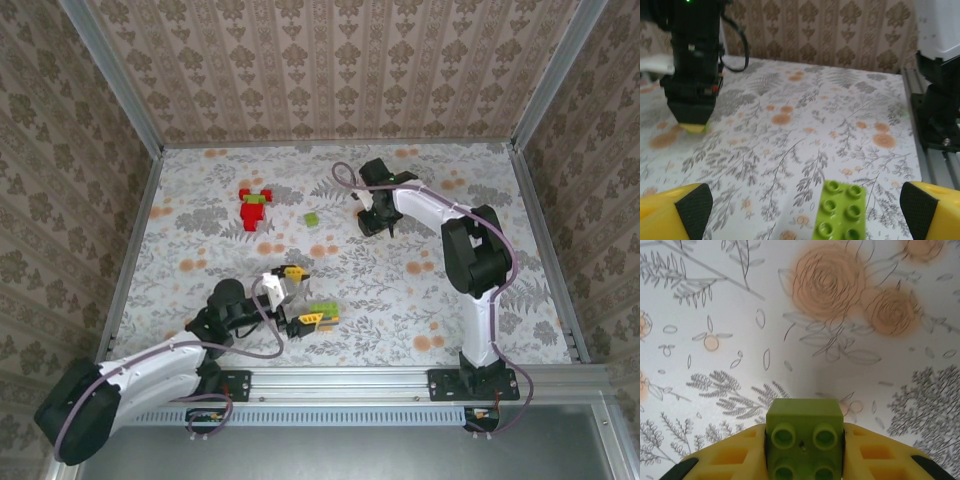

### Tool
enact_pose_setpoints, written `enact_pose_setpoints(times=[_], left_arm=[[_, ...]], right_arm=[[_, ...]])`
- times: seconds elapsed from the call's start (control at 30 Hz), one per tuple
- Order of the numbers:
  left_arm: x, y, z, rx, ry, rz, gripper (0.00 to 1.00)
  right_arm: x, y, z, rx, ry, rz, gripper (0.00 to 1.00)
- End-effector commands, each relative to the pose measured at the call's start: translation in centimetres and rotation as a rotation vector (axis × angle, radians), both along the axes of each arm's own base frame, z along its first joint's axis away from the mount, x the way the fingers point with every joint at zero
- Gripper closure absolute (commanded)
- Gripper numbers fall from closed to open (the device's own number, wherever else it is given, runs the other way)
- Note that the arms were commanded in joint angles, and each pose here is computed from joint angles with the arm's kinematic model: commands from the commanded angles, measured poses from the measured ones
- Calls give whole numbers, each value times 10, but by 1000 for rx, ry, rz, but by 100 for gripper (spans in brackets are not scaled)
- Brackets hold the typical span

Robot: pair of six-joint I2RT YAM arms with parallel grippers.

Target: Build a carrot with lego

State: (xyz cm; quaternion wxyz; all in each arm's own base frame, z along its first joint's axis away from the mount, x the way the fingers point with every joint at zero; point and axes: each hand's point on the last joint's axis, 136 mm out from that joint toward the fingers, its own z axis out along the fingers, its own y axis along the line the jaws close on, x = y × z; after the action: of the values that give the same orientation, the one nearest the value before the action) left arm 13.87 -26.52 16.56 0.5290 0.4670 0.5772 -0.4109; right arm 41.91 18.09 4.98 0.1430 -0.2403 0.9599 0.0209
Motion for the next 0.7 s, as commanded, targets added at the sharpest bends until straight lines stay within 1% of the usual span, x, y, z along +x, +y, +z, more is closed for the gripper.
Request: enact_pose_setpoints(times=[0.0, 0.17, 0.33, 0.47, 0.67], left_arm=[[-19, -1, 4, -26, -53, -85, 0], [-31, -10, -10, 22, -39, -131, 0], [-26, -13, -31, 66, -20, -101, 0], [-22, -13, -38, 86, -15, -84, 0], [-21, -16, -43, 108, -21, -97, 0]], right_arm=[[-12, -3, 4, -30, -7, -32, 67], [-22, -8, 11, -22, -6, -105, 67], [-36, -5, 28, 60, -7, -172, 68], [-53, 1, 42, 95, -25, -172, 68], [-81, 4, 52, 63, -48, -143, 68]])
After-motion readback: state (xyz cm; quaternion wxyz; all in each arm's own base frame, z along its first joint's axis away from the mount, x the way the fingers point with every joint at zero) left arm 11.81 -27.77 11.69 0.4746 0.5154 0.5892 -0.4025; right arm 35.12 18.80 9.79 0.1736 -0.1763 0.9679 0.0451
